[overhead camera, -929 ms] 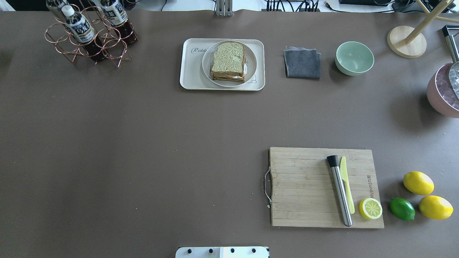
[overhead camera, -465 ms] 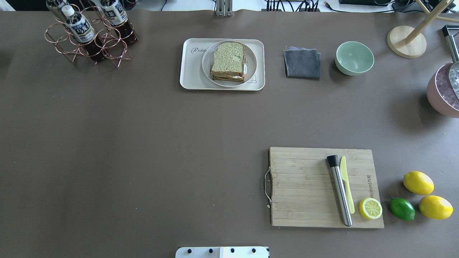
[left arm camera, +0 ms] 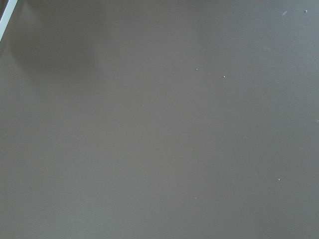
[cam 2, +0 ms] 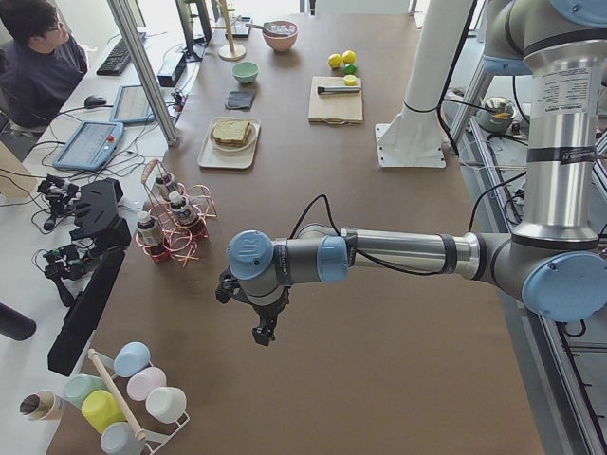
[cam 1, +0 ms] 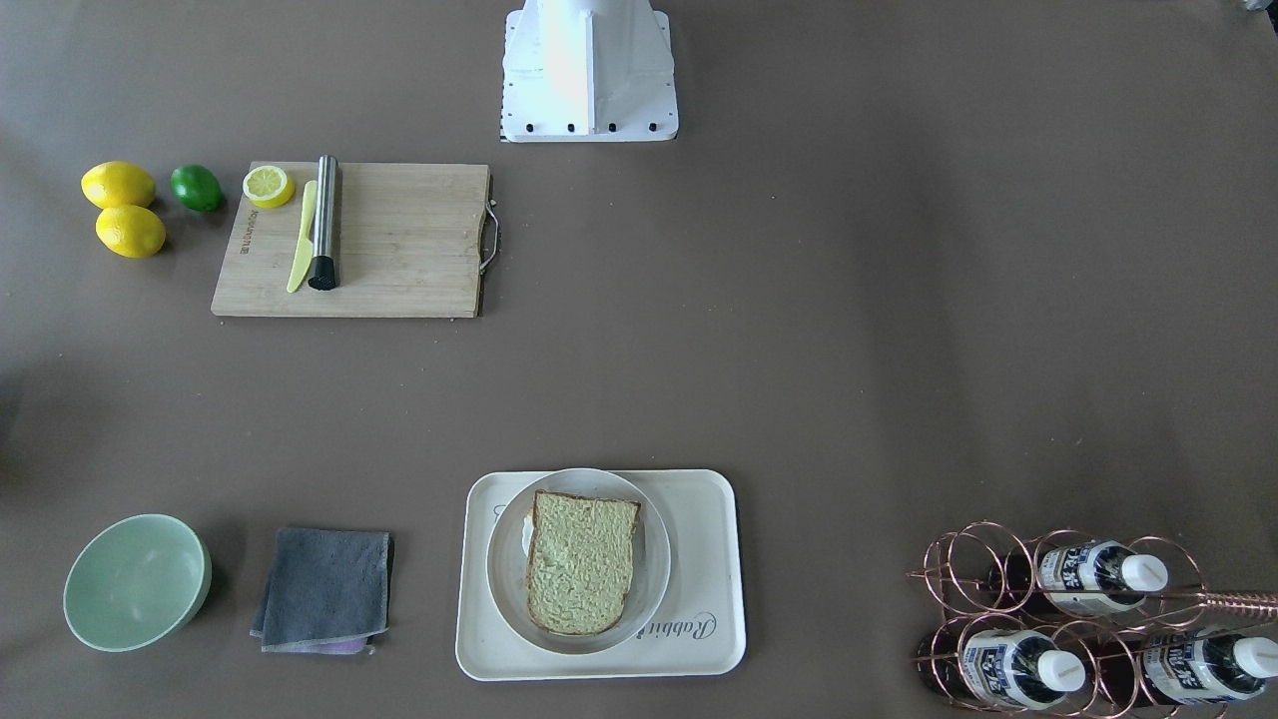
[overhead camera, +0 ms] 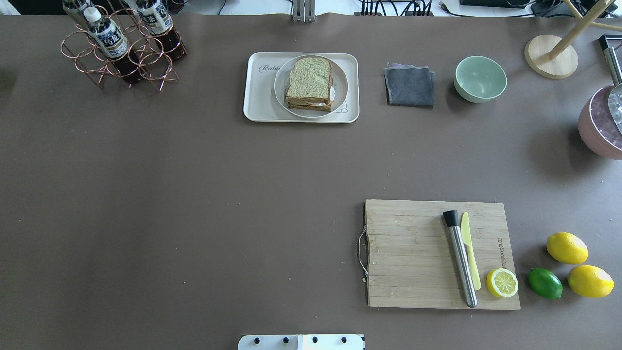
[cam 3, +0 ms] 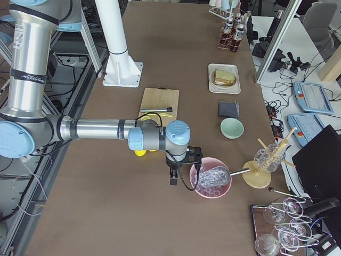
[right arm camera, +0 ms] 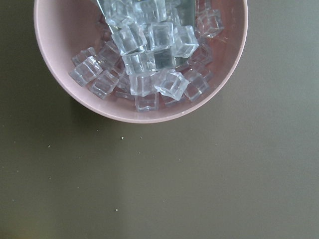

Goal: Make sandwich and place on tray

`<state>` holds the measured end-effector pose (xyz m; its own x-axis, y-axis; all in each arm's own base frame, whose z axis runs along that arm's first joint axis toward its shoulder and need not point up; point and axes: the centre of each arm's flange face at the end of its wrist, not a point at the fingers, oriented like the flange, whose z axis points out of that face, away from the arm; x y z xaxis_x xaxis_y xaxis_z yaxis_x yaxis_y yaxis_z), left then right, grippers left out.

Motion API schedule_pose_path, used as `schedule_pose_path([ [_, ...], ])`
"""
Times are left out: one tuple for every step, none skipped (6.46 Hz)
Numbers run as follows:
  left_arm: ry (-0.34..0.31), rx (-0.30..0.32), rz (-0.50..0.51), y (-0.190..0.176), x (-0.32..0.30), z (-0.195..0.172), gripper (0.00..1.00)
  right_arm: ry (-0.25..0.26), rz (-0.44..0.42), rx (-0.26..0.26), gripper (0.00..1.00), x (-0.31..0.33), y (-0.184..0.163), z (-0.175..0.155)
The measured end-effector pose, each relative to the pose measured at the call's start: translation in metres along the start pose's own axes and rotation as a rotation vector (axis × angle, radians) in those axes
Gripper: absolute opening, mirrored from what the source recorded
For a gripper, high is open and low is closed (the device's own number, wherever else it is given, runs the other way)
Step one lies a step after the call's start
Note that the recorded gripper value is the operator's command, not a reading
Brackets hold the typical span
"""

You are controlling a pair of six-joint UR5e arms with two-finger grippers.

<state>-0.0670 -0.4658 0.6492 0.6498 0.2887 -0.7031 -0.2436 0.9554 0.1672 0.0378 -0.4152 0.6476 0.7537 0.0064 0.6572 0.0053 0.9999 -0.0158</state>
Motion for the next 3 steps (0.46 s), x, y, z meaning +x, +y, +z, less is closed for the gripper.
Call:
schedule_pose_path([
  [0.001,-0.001,-0.001,0.0014,-0.0001,0.0006,0.97,0.0,0.0,-0.001,1.0,0.0002,0.0015,0.0001],
  [0.001,-0.001,-0.001,0.0018,-0.0001,0.0007,0.97,-0.001,0.0,0.0,1.0,0.0,0.0035,-0.0002],
  [0.001,-0.001,-0.001,0.0022,0.0,0.0008,0.97,0.0,-0.001,0.0,1.0,0.0,0.0048,-0.0004],
])
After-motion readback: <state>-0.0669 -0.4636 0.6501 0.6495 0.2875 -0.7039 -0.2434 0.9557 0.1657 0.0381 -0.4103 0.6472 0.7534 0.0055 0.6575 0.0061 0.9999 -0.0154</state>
